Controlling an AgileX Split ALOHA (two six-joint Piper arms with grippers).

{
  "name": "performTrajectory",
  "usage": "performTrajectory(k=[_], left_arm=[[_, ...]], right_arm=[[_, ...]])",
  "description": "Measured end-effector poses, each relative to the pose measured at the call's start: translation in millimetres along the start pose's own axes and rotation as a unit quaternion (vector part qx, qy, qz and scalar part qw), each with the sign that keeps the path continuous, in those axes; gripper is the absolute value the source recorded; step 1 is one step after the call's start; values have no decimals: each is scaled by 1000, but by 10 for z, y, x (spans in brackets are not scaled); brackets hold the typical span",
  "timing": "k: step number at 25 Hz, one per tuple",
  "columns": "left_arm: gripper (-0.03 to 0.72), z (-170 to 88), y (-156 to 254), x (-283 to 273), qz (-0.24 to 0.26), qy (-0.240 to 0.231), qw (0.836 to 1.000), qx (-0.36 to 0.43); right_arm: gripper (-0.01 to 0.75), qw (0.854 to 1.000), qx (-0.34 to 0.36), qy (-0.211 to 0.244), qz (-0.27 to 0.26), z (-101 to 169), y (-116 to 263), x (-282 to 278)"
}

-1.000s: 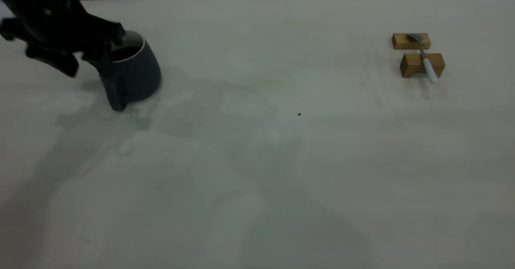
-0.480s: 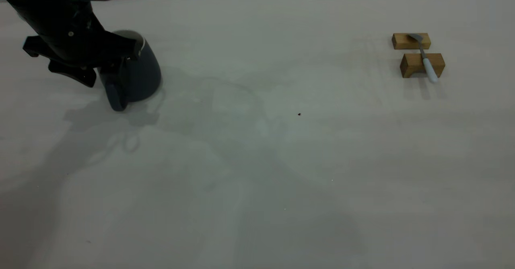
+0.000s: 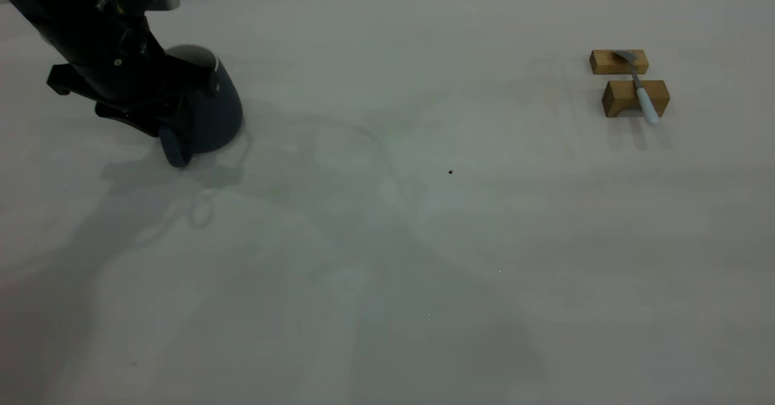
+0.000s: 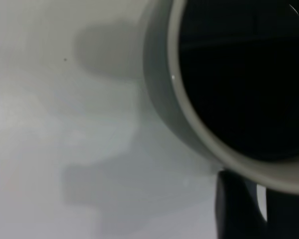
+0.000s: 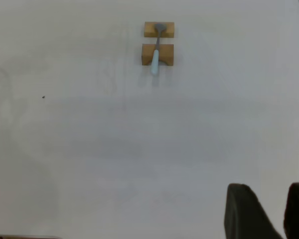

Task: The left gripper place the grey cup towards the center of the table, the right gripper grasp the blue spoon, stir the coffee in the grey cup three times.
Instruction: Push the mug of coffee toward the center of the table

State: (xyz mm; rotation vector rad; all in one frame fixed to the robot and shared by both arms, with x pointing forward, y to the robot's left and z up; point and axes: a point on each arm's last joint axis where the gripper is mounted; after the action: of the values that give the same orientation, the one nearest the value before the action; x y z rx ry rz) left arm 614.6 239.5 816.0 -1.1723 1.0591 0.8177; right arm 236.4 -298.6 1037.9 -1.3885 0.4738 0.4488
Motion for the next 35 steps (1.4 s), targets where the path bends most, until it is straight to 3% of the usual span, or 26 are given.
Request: performTrajectory(k=[4,21,35], left_arm=[[205,0,-8,0,-4,0,1000,0],[203,-86,-22,7,-11,4,1000,13],[203,-674,-288,-78,-34,25,996,83]], right_arm=[[237,1000,0,0,0,0,0,0],[237,1000,0,0,0,0,0,0],[237,1000,0,0,0,0,0,0]])
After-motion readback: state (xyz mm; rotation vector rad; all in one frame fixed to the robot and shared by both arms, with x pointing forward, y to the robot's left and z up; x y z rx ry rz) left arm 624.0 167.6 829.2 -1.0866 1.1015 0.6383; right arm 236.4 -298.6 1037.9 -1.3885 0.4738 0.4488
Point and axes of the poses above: a point on each arm's last joint axis where the gripper is mounted, x pointing out along that axis toward the gripper, z along the wrist's bending axis when the last joint is at zero, y = z × x, and after that the axes turned 9 degrees about x, right-handed
